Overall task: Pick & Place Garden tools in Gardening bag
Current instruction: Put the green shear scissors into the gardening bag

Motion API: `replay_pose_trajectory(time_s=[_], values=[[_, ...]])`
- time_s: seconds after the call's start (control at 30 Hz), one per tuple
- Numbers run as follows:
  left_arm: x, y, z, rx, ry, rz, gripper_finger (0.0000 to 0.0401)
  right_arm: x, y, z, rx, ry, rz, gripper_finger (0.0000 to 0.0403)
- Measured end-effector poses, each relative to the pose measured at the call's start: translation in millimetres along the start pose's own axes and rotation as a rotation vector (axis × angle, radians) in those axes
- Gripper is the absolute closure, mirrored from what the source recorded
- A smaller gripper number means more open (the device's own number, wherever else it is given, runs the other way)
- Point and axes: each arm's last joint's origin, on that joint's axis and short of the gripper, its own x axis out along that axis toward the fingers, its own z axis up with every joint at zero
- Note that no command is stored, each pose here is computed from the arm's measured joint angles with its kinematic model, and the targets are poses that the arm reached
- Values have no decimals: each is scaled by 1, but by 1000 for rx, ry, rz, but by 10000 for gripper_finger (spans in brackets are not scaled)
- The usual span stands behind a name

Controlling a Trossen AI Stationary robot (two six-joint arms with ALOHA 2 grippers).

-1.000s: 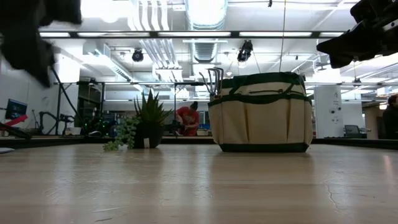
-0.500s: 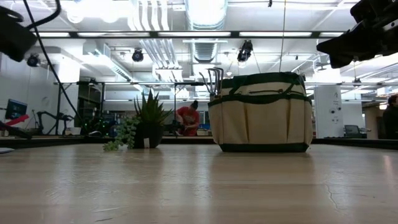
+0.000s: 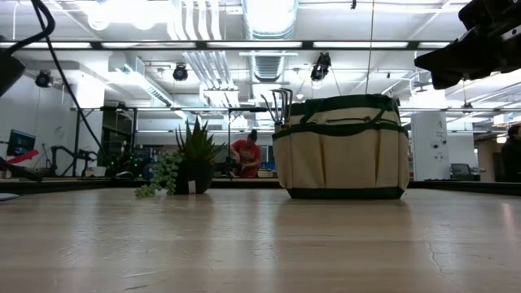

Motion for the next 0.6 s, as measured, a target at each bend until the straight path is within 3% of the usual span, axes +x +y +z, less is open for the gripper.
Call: replay_pose_trajectory(time_s=[0.07,0.27,0.43,0.6], values=[[10,-6,0,16,14,10,189,0,0,0,-1,0,0,394],[35,-4,1,-12,85,212,189,0,0,0,0,0,0,394],[47,-11,2,60,88,215,196,0,0,0,0,0,0,394],[48,-14,3,112,93,212,237,0,0,0,0,0,0,394]])
